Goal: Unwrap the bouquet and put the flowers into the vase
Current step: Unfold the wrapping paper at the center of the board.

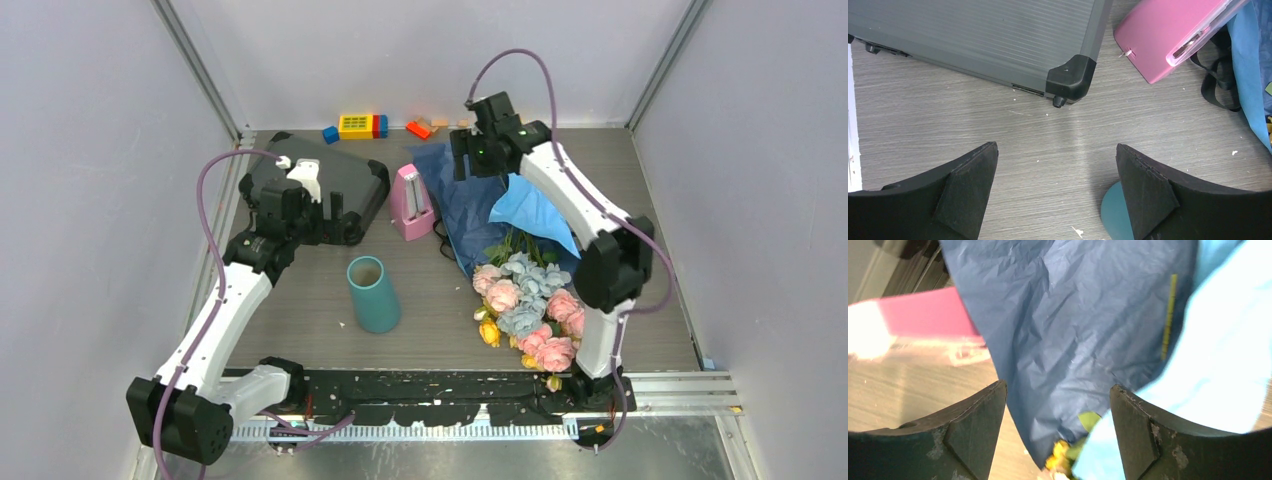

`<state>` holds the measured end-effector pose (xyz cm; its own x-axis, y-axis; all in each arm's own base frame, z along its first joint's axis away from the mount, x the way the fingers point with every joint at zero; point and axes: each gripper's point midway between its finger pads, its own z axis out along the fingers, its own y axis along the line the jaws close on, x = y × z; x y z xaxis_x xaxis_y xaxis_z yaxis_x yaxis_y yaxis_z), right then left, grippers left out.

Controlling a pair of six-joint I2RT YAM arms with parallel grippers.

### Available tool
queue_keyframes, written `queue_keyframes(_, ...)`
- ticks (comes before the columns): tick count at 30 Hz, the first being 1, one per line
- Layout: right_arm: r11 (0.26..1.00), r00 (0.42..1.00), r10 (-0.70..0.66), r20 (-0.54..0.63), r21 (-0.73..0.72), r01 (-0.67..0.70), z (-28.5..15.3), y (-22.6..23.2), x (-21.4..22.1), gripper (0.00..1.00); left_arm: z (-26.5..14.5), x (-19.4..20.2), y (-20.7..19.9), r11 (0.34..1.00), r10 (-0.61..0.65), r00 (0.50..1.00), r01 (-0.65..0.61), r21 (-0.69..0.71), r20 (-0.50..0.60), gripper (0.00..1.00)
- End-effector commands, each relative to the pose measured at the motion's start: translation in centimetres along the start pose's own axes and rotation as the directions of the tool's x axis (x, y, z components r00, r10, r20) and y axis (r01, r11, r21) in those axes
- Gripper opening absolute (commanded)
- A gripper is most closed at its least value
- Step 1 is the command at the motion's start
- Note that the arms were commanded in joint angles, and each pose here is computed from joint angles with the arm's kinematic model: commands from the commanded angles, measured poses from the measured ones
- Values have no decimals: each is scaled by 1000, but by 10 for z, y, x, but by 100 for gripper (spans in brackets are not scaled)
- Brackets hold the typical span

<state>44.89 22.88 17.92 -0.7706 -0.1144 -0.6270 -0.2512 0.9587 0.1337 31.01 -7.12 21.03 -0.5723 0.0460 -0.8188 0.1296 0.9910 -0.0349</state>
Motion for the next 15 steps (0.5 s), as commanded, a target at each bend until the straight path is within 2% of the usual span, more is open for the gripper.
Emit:
queue_keyframes(1,986,988,-151,34,77,148,-72,-16,5,81,-6,-15,-1,1000,-2,998,2,2,64,91)
queue_keyframes(8,942,951,-309,-12,130,308,-101,-24,48,81,-5,-14,-3,1000,-1,998,1,11,62,91)
queue_keyframes(11,922,930,-368,8,133,364,-104,-13,55,81,-5,-14,-4,1000,0,998,-1,14,61,91)
queue_keyframes(15,894,911,-412,-23,182,409,-94,-18,66,81,-5,-14,-4,1000,0,998,-1,16,60,91)
